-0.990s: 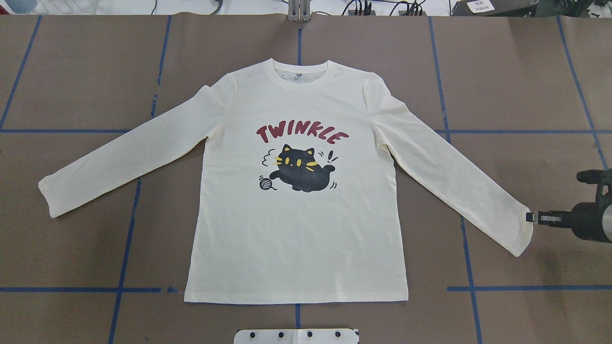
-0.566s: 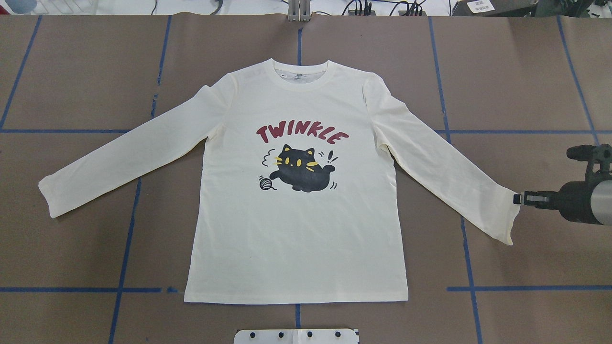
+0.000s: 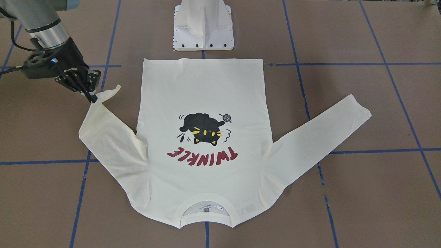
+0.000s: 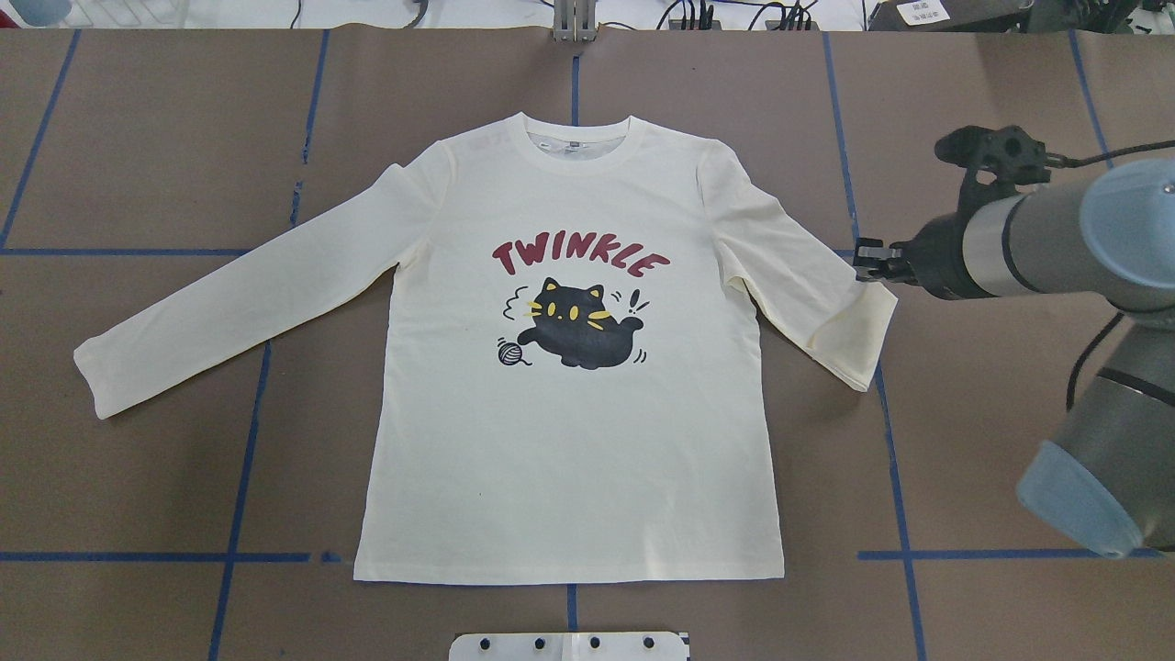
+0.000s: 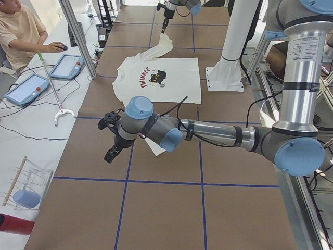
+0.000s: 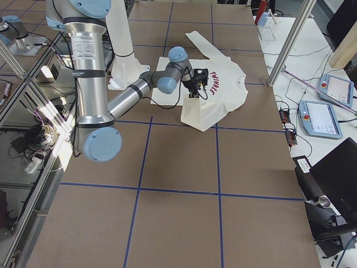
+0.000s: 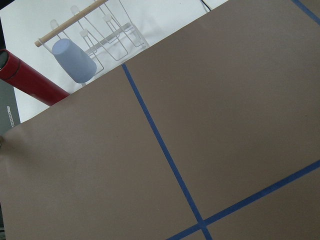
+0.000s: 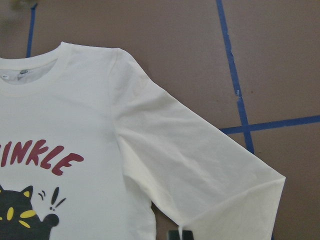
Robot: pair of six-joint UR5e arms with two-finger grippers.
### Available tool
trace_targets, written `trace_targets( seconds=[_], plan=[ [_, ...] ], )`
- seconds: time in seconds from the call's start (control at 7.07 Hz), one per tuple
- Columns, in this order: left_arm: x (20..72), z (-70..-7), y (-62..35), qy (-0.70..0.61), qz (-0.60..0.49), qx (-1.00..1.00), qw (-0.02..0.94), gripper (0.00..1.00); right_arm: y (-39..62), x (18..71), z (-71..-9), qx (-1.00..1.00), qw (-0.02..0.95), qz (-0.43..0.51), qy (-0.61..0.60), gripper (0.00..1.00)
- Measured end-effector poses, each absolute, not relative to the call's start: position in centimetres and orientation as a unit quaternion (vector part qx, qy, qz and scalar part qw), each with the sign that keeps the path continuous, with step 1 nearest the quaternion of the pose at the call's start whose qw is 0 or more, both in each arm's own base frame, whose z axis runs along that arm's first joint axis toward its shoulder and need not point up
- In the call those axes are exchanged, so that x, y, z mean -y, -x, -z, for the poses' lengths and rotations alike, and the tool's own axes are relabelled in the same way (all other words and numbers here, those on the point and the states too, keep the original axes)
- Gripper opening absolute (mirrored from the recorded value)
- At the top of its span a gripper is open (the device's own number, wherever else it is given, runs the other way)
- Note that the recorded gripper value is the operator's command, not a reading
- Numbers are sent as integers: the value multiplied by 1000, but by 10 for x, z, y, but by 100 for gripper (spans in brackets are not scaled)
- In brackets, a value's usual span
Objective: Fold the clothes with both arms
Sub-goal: 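Grasp the sleeve cuff with the right gripper and lift it across the shirt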
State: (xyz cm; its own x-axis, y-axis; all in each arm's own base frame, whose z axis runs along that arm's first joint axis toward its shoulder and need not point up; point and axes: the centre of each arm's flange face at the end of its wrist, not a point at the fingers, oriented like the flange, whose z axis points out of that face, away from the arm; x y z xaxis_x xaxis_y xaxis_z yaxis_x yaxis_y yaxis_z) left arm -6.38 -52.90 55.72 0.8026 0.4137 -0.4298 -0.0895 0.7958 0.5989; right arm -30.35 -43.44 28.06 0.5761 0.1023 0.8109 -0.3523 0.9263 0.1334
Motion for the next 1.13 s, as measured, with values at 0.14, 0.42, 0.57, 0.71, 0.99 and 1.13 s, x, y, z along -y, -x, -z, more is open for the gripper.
trace_targets(
  seconds=[0.14,0.42,0.57,0.71,0.99,1.13],
  plan=[
    [529,-558,63,-286,-139,-284,905,100,320,452,-223,435,877,-134,-154,0],
    [529,-559,62,-283,-140,-288,904,100,356,491,-113,437,867,-142,-195,0],
    [528,-558,63,-283,-139,-289,904,100,383,509,-69,433,864,-144,-212,0],
    [528,-559,63,-281,-139,-289,904,100,426,522,-35,420,868,-142,-223,0],
    [529,-562,62,-277,-137,-290,906,100,544,533,-7,387,881,-129,-238,0],
    [529,-564,62,-276,-136,-291,906,100,601,536,-13,380,882,-123,-249,0]
  ],
)
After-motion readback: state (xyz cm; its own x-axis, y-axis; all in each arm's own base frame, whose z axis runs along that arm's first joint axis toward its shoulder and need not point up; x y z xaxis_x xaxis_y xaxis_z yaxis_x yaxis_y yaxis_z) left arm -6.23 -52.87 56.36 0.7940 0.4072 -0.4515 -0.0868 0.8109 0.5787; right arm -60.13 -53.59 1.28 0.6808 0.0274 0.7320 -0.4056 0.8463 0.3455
